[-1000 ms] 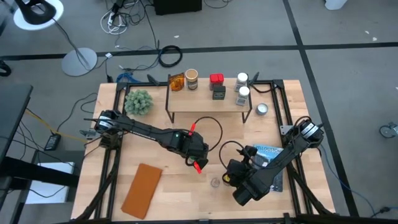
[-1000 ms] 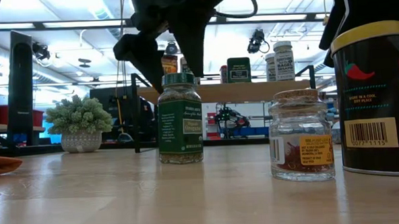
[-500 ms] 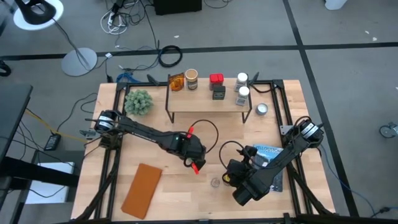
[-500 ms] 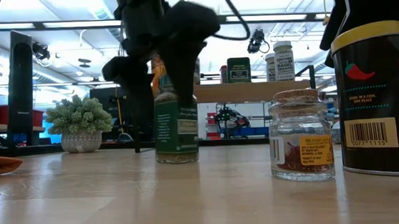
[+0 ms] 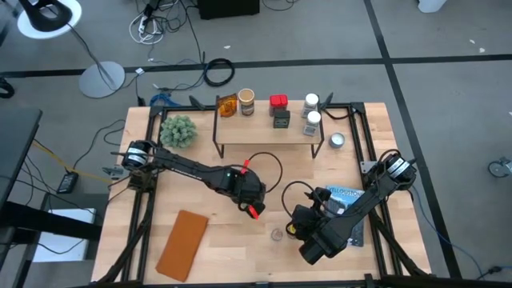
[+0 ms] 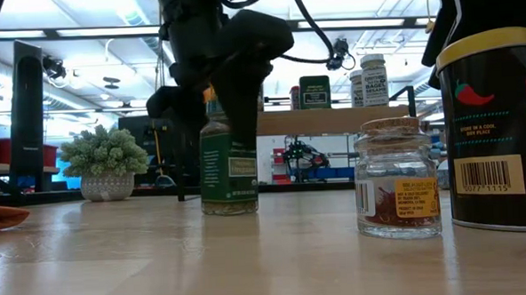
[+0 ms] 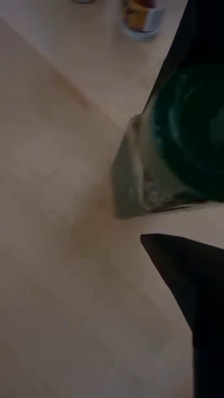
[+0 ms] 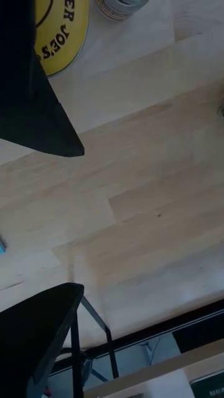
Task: Shelf spices
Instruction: Put the green seasoning bottle on the shelf, then put the yellow seasoning bottle on the shelf
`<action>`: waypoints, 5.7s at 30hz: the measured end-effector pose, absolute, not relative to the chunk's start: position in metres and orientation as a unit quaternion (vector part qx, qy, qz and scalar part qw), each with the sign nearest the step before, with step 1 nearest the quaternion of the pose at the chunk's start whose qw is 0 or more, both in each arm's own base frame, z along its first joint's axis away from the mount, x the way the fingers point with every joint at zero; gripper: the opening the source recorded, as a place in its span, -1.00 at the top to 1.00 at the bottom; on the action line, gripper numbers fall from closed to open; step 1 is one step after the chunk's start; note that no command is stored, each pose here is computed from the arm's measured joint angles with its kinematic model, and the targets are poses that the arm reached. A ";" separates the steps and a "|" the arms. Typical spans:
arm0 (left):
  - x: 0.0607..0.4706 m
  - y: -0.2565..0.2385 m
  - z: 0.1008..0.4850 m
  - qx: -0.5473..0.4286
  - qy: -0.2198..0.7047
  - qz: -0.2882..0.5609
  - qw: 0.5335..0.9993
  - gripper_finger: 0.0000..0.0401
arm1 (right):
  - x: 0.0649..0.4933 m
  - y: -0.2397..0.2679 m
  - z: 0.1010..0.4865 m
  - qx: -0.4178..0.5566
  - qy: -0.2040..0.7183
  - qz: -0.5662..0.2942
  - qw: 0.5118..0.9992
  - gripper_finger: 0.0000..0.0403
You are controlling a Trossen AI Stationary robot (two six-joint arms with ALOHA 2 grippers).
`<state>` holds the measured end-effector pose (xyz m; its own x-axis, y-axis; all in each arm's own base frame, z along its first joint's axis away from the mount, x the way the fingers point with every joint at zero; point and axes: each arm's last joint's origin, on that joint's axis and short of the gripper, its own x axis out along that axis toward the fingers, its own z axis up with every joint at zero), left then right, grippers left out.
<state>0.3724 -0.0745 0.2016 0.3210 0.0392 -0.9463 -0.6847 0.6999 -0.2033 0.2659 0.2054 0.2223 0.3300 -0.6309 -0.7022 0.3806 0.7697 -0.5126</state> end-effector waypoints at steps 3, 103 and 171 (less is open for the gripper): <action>0.372 -0.075 0.200 -0.310 0.548 0.217 0.746 -0.37 | 0.266 0.205 0.222 -0.129 0.486 -0.314 0.805 -0.72; 0.342 0.167 0.383 -0.047 0.589 0.135 0.795 -0.18 | 0.291 0.158 0.224 -0.153 0.511 -0.364 0.764 -0.72; 0.241 -0.061 0.193 -0.140 0.149 0.003 0.979 -0.18 | 0.285 0.162 0.296 -0.096 0.577 -0.259 0.768 -0.72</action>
<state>0.2405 -0.0613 0.1934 0.9557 -0.0361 -0.2920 -0.0473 0.9607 -0.2736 0.2853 0.1615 0.2962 0.1989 -0.5091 -0.8374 0.2877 0.8472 -0.4467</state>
